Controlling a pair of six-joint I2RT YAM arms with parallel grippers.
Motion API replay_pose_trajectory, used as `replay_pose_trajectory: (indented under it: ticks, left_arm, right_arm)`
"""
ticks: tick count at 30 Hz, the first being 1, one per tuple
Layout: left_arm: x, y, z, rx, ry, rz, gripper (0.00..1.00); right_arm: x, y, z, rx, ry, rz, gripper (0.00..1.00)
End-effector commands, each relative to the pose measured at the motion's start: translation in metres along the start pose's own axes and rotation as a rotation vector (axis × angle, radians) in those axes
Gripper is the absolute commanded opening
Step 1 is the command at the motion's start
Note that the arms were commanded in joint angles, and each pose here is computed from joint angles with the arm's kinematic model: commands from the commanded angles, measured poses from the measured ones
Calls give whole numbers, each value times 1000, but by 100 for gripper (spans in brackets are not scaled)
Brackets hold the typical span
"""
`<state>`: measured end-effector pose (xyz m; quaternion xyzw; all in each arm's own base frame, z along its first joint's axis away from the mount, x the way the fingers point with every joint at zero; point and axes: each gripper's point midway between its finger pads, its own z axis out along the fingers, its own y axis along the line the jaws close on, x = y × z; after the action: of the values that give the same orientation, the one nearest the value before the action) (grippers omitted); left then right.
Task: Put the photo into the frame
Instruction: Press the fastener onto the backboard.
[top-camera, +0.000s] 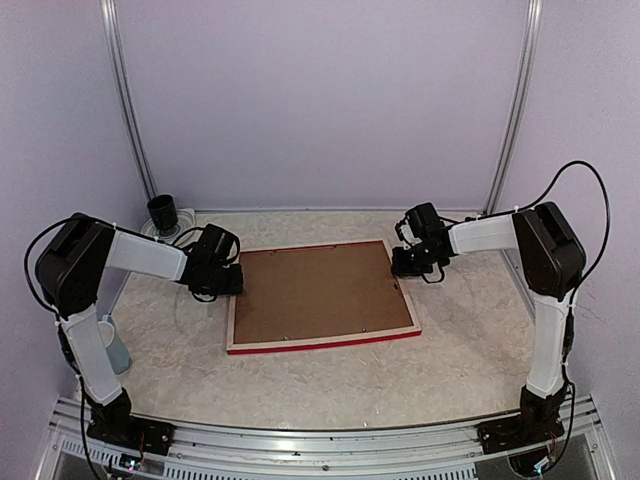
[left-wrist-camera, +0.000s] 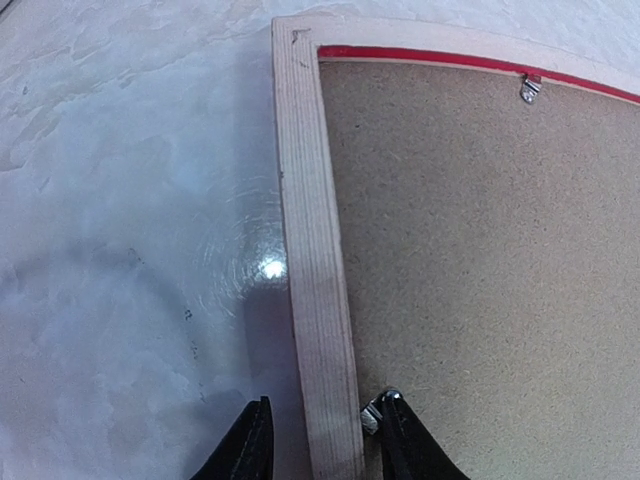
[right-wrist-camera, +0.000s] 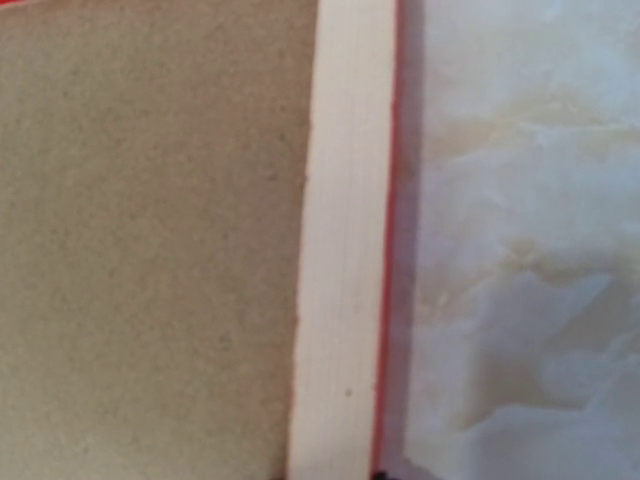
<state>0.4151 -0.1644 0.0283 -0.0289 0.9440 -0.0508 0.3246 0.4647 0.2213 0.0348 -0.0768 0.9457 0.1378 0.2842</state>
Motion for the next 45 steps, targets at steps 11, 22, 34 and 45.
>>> replay_pose_trajectory:
  ticks: [11, 22, 34, 45]
  left_arm:
    - [13, 14, 10, -70, 37, 13, 21]
    - [8, 8, 8, -39, 20, 6, 31]
    - [-23, -6, -7, 33, -68, -41, 58]
    - [-9, -7, 9, 47, -49, -30, 59]
  right_arm:
    - [30, -5, 15, 15, 108, -22, 7]
    - [22, -4, 11, 8, 102, -25, 9]
    - [-3, 18, -21, -75, 76, -58, 36]
    - [20, 12, -41, -47, 120, -111, 40]
